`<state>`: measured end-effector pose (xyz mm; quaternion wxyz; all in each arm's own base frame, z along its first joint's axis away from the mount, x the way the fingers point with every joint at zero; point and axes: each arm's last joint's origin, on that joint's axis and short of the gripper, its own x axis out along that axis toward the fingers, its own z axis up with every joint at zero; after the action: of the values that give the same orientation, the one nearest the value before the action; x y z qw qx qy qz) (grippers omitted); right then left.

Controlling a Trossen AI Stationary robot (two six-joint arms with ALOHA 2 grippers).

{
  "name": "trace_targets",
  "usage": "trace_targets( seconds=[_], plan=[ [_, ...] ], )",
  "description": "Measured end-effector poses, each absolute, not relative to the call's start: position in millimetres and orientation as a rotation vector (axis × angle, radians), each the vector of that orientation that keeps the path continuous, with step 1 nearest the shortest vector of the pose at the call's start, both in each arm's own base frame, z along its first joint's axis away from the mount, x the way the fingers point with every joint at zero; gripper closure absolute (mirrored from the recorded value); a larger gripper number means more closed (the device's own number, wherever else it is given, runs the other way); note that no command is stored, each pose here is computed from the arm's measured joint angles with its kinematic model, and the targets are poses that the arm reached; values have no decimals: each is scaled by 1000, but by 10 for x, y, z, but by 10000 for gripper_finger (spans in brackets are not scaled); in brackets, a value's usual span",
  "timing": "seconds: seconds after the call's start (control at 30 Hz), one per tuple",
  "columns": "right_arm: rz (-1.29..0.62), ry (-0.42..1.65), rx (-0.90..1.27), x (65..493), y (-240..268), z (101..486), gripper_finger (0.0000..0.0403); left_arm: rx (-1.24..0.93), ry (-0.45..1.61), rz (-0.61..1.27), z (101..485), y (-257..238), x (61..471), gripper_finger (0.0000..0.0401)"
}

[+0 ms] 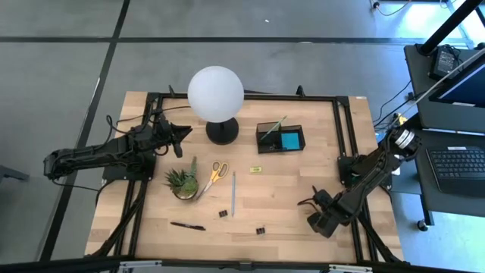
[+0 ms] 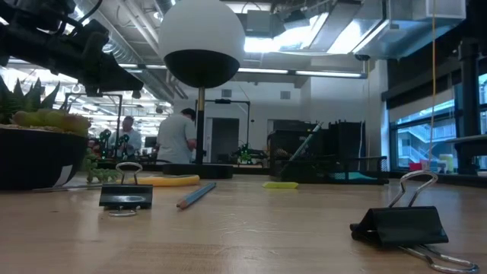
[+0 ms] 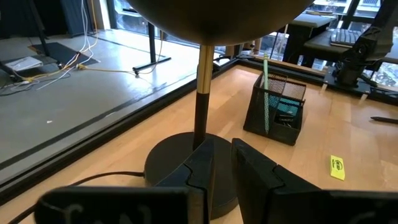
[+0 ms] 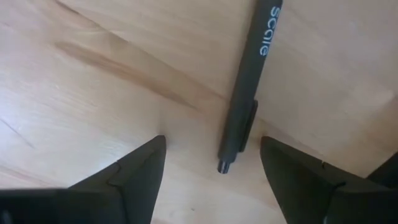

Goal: Pick and place office supplies into organizer
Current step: Put the right black pen into the desk organizer

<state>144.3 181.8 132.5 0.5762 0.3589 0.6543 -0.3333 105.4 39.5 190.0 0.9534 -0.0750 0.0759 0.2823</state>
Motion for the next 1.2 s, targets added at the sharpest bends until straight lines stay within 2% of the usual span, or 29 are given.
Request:
trace_targets(
  seconds=[0.2,0.73,1.2],
  plan=[
    [-776,1528,876,1436,1811,1281,149,-152,154,574,1901,395,1054,354],
    [-777,1543,872,1432,1813,1270,252,-152,154,574,1900,395,1054,354],
    [-843,1511,887,1418,1795,1266,272,-152,154,574,1900,395,1054,354]
  ],
)
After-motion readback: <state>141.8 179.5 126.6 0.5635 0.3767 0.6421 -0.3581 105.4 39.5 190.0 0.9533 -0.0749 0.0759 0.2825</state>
